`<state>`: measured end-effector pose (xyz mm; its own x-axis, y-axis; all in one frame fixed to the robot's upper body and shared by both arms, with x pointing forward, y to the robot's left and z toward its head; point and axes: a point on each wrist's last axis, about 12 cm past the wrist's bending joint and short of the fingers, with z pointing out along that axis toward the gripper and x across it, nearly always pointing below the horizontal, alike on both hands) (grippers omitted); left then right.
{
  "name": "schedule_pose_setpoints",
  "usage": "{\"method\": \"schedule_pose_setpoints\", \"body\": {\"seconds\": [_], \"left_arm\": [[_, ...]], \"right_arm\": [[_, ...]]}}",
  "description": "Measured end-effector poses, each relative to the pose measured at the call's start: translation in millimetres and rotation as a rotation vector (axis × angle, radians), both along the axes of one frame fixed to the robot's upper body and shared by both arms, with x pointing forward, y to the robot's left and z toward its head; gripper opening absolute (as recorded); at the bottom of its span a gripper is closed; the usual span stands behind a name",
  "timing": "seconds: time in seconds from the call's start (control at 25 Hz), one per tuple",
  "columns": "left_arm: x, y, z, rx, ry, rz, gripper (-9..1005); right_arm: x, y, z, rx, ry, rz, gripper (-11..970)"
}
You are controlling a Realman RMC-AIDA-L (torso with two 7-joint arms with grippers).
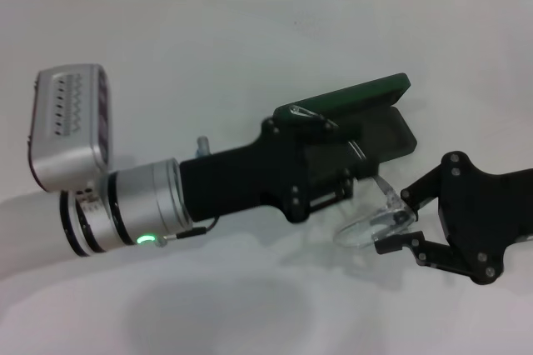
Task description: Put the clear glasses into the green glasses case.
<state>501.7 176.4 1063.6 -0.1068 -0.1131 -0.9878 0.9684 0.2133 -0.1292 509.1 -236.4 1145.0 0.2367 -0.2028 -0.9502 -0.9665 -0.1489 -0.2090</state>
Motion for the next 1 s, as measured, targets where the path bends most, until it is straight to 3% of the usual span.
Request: {"method": "schedule_pose_setpoints", "body": {"seconds": [0.32,0.84,1.0], "left_arm": [[0.0,0.9,0.3,0.002,-0.009,0.0,470],[9.6,56.4,9.8,-0.235,-0.023,0.429,472],[14.3,56.6,8.3,-0.221,-0.002,0.435,473]], "right_arm": [[-0.9,-2.1,0.0,0.003,-0.002,-0.002,116],[-36.6,-35.3,-9.4,0.151,-0.199,0.103,116],[-42.8,-39.6,-8.7,0.224,-0.268,0.132,116]]}}
